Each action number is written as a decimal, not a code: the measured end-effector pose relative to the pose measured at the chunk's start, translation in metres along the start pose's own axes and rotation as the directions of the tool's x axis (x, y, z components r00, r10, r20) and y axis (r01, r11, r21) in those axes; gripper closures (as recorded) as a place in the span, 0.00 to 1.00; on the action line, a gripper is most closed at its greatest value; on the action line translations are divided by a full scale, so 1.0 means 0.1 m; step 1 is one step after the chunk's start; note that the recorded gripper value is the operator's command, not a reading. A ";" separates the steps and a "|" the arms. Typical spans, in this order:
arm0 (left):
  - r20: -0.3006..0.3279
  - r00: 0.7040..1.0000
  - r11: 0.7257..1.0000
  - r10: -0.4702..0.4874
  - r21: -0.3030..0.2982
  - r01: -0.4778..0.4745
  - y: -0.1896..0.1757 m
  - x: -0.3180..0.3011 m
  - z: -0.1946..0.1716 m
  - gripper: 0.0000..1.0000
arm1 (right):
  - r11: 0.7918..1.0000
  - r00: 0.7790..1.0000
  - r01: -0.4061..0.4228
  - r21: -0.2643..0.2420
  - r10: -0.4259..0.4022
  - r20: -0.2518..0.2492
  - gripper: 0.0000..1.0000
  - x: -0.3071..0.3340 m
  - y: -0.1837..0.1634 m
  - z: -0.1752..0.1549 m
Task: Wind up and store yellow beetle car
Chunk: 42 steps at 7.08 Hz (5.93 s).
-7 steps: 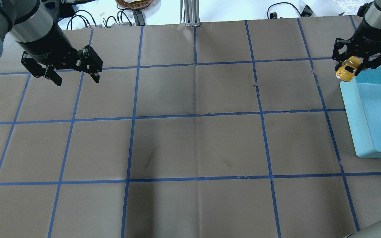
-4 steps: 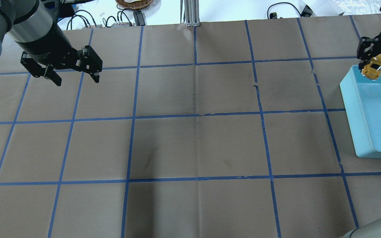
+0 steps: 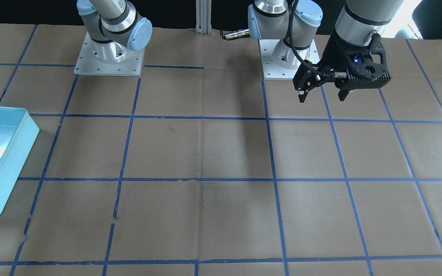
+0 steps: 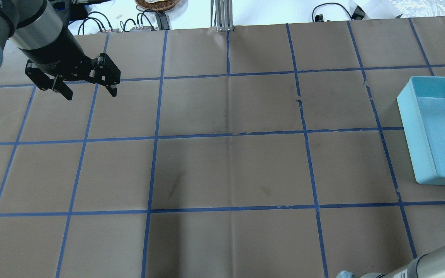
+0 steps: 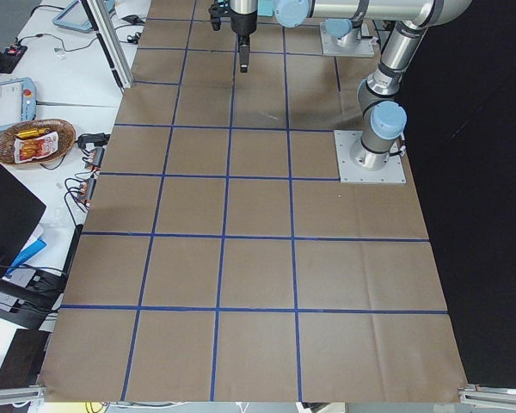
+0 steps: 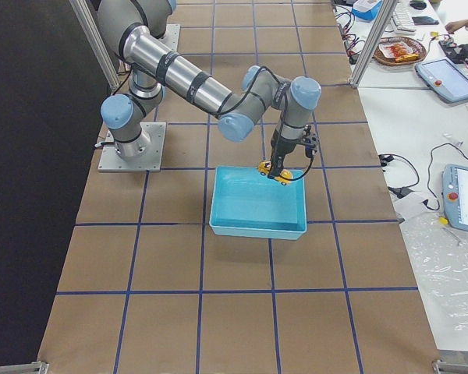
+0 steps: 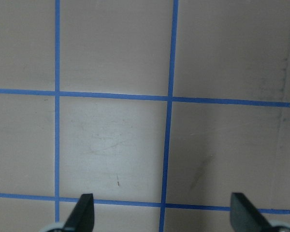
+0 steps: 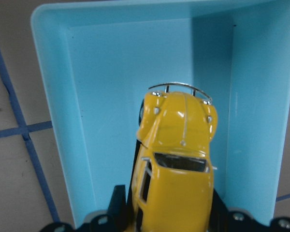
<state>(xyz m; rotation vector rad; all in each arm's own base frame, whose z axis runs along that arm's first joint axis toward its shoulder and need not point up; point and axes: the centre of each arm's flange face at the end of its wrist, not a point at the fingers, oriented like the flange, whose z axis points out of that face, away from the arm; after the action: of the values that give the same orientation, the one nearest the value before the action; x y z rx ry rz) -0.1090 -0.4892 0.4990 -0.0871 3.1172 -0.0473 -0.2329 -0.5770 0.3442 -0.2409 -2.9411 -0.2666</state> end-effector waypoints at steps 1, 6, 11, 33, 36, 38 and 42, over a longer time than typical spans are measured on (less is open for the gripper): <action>0.000 1.000 1.000 0.000 0.000 0.000 0.00 0.00 0.00 0.00 | 1.000 1.000 -0.002 -0.023 0.002 -0.012 0.89 0.06 -0.06 0.17; 0.002 1.000 1.000 -0.006 -0.004 0.006 0.00 0.01 0.02 0.00 | 0.999 0.999 0.016 -0.047 -0.017 -0.027 0.89 -0.02 0.05 1.12; 0.000 1.000 1.000 -0.005 -0.010 0.005 0.02 0.02 0.04 0.00 | 0.998 0.999 0.049 -0.037 -0.050 -0.021 0.65 0.04 0.17 1.38; 0.000 1.000 1.000 -0.003 -0.014 0.003 0.15 0.01 0.10 0.00 | 0.792 0.913 -0.402 0.459 0.387 0.130 0.01 -2.20 1.27 -1.87; 0.000 1.000 1.000 -0.004 -0.013 0.004 0.15 -0.01 0.10 0.00 | 0.771 0.829 -0.559 0.305 0.525 0.191 0.01 -2.93 1.62 -1.94; 0.000 1.000 1.000 -0.006 -0.013 0.006 0.15 -0.02 0.10 0.00 | 0.902 0.922 -0.376 0.213 0.339 0.188 0.01 -3.30 1.74 -1.83; 0.000 1.000 1.000 -0.007 -0.012 0.007 0.14 -0.03 0.09 0.00 | 0.967 0.961 -0.182 0.177 0.137 0.239 0.01 -3.54 1.77 -1.79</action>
<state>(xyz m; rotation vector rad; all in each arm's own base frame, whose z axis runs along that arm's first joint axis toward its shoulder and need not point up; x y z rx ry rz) -0.1067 -0.4752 0.4892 -0.0978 3.1176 -0.0282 0.1709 -0.4906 0.4783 -0.5093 -3.1168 0.0823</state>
